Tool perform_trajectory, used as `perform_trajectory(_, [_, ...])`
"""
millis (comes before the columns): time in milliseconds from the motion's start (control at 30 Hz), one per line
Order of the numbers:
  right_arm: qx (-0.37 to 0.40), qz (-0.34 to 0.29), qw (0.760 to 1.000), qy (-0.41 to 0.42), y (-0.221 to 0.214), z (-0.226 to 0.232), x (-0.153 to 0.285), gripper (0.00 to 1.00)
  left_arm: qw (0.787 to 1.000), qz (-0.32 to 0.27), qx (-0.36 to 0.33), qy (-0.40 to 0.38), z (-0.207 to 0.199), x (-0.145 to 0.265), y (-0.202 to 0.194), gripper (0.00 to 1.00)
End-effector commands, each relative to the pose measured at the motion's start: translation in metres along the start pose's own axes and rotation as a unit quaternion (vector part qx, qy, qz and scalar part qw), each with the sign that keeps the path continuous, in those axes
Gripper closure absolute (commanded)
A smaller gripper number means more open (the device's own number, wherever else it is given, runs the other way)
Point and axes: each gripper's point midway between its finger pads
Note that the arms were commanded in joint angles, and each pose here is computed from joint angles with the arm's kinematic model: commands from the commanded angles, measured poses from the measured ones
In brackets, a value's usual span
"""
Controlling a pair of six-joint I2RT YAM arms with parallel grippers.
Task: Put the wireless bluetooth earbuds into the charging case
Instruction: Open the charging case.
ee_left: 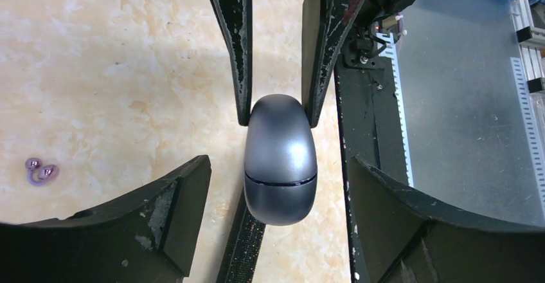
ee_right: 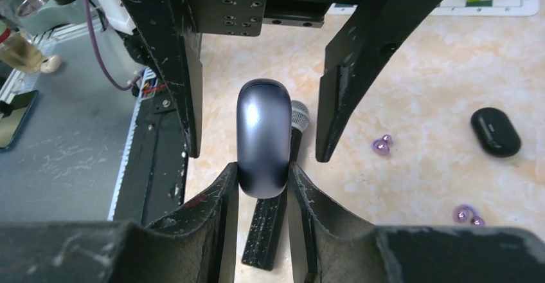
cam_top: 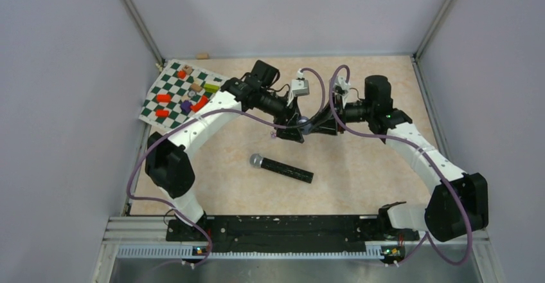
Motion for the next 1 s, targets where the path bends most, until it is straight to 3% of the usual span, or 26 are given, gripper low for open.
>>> perform_trajectory(0, [0.031, -0.024, 0.999, -0.028, 0.0200, -0.0086, 0.0042, 0.84, 0.999, -0.037, -0.030, -0.008, -0.0183, 0.0126, 0.0248, 0.18])
perform_trajectory(433, [0.018, -0.024, 0.999, -0.023, 0.0167, -0.0094, 0.0027, 0.84, 0.998, -0.047, -0.032, -0.004, -0.0202, 0.0153, 0.0287, 0.37])
perform_trajectory(767, [0.041, -0.039, 0.998, -0.041, 0.0258, -0.0101, 0.0075, 0.84, 0.999, -0.048, -0.026, 0.006, -0.0144, 0.0149, 0.0279, 0.36])
perform_trajectory(967, [0.036, -0.040, 0.997, -0.046, 0.0257, -0.0137, 0.0090, 0.84, 0.998, -0.053, -0.025, 0.006, -0.0152, 0.0160, 0.0309, 0.48])
Point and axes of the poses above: each gripper's point midway between its finger pads, its own x axis back along the fingers, its own z axis along the line the jaws close on, y = z × x, and after that the axes turned 5 degrees about x, right-handed
